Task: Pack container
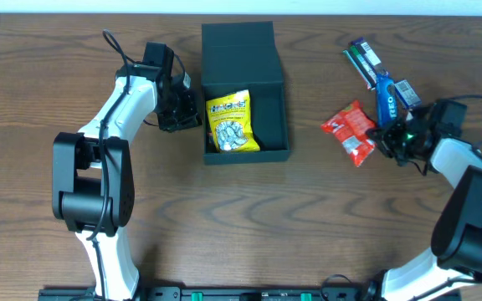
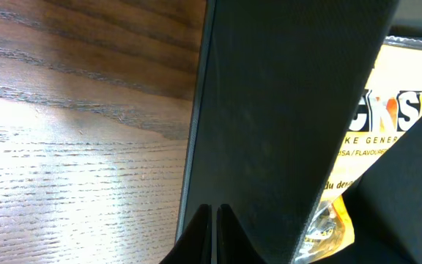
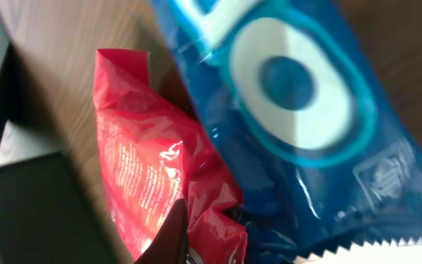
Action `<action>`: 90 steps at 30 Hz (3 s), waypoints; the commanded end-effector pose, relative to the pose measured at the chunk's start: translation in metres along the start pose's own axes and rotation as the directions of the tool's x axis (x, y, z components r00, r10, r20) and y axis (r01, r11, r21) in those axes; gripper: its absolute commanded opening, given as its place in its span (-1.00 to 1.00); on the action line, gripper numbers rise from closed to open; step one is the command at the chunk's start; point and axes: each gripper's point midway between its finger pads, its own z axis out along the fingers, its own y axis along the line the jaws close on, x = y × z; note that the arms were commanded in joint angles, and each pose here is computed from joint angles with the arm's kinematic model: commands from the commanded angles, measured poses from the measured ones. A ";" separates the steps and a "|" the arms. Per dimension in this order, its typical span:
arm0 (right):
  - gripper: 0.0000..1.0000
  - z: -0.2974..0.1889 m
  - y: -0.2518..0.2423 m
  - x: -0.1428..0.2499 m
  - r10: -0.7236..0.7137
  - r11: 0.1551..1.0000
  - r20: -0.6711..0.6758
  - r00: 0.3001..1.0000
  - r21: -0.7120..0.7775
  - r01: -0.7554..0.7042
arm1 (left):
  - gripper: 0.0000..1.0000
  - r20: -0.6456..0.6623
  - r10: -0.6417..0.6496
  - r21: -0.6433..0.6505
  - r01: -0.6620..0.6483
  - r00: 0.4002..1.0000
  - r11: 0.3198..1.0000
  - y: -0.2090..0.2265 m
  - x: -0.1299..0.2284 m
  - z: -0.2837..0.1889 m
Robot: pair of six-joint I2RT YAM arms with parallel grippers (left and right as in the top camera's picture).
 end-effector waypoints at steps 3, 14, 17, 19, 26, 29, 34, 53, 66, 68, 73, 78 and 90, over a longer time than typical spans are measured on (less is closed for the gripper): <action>-0.97 -0.043 0.106 -0.016 -0.288 0.938 0.131 0.949 -0.163 0.307 | -0.88 -0.003 -0.014 -0.035 0.014 1.000 0.999 0.012 -0.001 0.005; -0.97 -0.094 0.241 0.025 -0.465 0.772 0.274 0.842 -0.340 0.537 | -0.88 0.010 -0.044 -0.031 0.044 0.999 0.999 0.022 -0.007 -0.001; -0.97 -0.090 0.238 0.025 -0.452 0.796 0.267 0.851 -0.310 0.520 | -0.88 0.011 -0.051 -0.031 0.051 0.999 0.998 0.025 -0.008 -0.002; -0.97 -0.088 0.234 0.025 -0.447 0.806 0.263 0.855 -0.296 0.513 | -0.88 0.009 -0.052 -0.032 0.052 0.999 0.998 0.025 -0.007 -0.003; -0.97 -0.081 0.255 0.059 -0.499 0.756 0.210 0.841 -0.369 0.540 | -0.88 0.004 -0.055 -0.034 0.055 0.998 0.998 0.026 -0.006 -0.002; -0.97 -0.069 0.264 0.087 -0.495 0.773 0.150 0.856 -0.373 0.512 | -0.88 0.004 -0.055 -0.034 0.055 0.998 0.998 0.026 -0.006 -0.003; -0.97 -0.036 0.240 0.103 -0.190 0.960 0.073 0.979 -0.193 0.201 | -0.88 0.004 -0.055 -0.034 0.055 0.998 0.998 0.025 -0.006 -0.003; -0.97 0.039 0.262 0.172 0.347 0.834 -0.155 0.925 -0.399 -0.380 | -0.88 0.001 -0.088 -0.006 0.088 0.996 0.996 0.031 -0.008 -0.008; -0.97 0.052 0.238 0.176 0.388 0.871 -0.034 0.921 -0.313 -0.379 | -0.88 0.006 -0.099 -0.003 0.099 0.995 0.995 0.035 -0.011 -0.010; -0.97 0.052 0.239 0.183 0.379 0.875 -0.041 0.925 -0.312 -0.372 | -0.88 0.006 -0.099 -0.003 0.099 0.995 0.995 0.035 -0.011 -0.010; -0.78 0.053 0.242 0.191 0.367 0.880 -0.029 0.930 -0.312 -0.357 | -0.89 0.006 -0.099 -0.003 0.099 0.995 0.995 0.035 -0.011 -0.010; 0.99 0.051 0.250 0.197 0.320 0.885 -0.062 0.945 -0.337 -0.322 | -0.88 0.006 -0.099 -0.003 0.099 0.995 0.995 0.035 -0.011 -0.010; 0.98 0.016 0.299 0.204 -0.055 0.842 -0.004 0.998 -0.538 0.044 | -0.88 0.010 -0.097 -0.002 0.097 0.995 0.995 0.034 -0.012 -0.010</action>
